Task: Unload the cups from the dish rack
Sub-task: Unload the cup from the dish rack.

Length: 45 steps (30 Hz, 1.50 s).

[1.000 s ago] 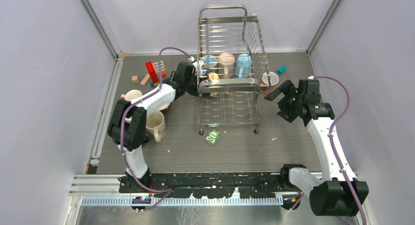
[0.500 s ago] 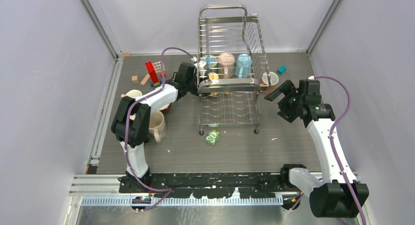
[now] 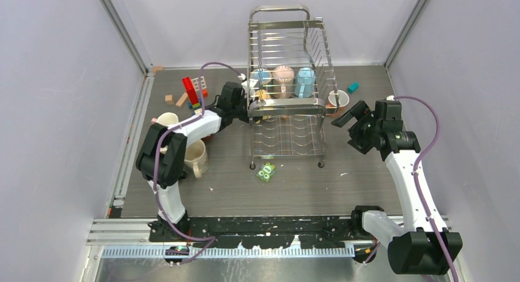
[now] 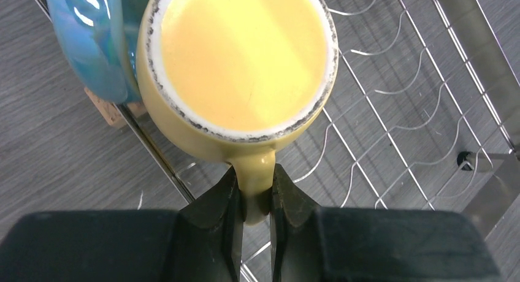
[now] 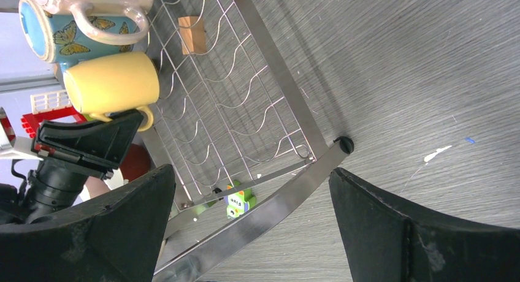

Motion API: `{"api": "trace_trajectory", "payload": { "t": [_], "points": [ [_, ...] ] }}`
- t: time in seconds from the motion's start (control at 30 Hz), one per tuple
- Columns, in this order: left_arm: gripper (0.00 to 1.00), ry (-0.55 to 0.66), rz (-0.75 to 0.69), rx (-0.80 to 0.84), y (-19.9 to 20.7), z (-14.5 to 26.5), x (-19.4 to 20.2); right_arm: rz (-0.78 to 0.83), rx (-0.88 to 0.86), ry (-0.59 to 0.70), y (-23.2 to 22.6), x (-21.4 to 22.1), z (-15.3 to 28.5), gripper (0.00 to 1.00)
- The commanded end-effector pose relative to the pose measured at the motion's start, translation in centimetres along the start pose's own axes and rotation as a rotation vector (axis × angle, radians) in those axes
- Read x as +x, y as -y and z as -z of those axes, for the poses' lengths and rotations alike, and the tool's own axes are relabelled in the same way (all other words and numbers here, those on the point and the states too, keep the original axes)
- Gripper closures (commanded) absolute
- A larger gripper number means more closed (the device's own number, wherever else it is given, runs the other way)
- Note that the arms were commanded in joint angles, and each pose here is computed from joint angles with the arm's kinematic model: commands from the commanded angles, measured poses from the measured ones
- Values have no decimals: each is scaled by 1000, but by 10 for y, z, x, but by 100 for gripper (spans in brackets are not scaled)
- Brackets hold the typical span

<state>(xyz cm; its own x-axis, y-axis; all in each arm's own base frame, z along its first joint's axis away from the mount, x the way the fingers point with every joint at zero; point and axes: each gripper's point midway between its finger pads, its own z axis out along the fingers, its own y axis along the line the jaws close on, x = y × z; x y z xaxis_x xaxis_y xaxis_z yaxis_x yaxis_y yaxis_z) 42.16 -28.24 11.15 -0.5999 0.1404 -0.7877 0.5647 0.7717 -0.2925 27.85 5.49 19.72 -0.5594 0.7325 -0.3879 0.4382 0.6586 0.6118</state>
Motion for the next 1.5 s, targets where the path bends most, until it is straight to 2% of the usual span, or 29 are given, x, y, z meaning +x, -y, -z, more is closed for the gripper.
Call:
{"api": "trace_trajectory", "payload": {
  "t": [0.0, 0.4, 0.73, 1.17, 1.3, 1.47],
  "points": [
    [100, 156, -13, 25, 13, 27, -39, 19, -24, 19, -2, -1, 3, 0],
    [100, 224, 2, 11, 25, 70, -52, 21, -39, 32, -3, -2, 3, 0],
    [100, 252, 131, -167, 5, 123, -58, 40, -64, 52, -14, -7, 20, 0],
    [100, 234, 339, -309, 8, 206, -38, 120, -152, 144, -49, -23, 82, 0],
    [100, 289, 345, -330, 16, 243, -57, 137, -175, 169, -63, -30, 99, 0],
    [100, 391, 343, -331, 29, 284, -100, 145, -175, 225, -78, -48, 119, 0]
  ]
}}
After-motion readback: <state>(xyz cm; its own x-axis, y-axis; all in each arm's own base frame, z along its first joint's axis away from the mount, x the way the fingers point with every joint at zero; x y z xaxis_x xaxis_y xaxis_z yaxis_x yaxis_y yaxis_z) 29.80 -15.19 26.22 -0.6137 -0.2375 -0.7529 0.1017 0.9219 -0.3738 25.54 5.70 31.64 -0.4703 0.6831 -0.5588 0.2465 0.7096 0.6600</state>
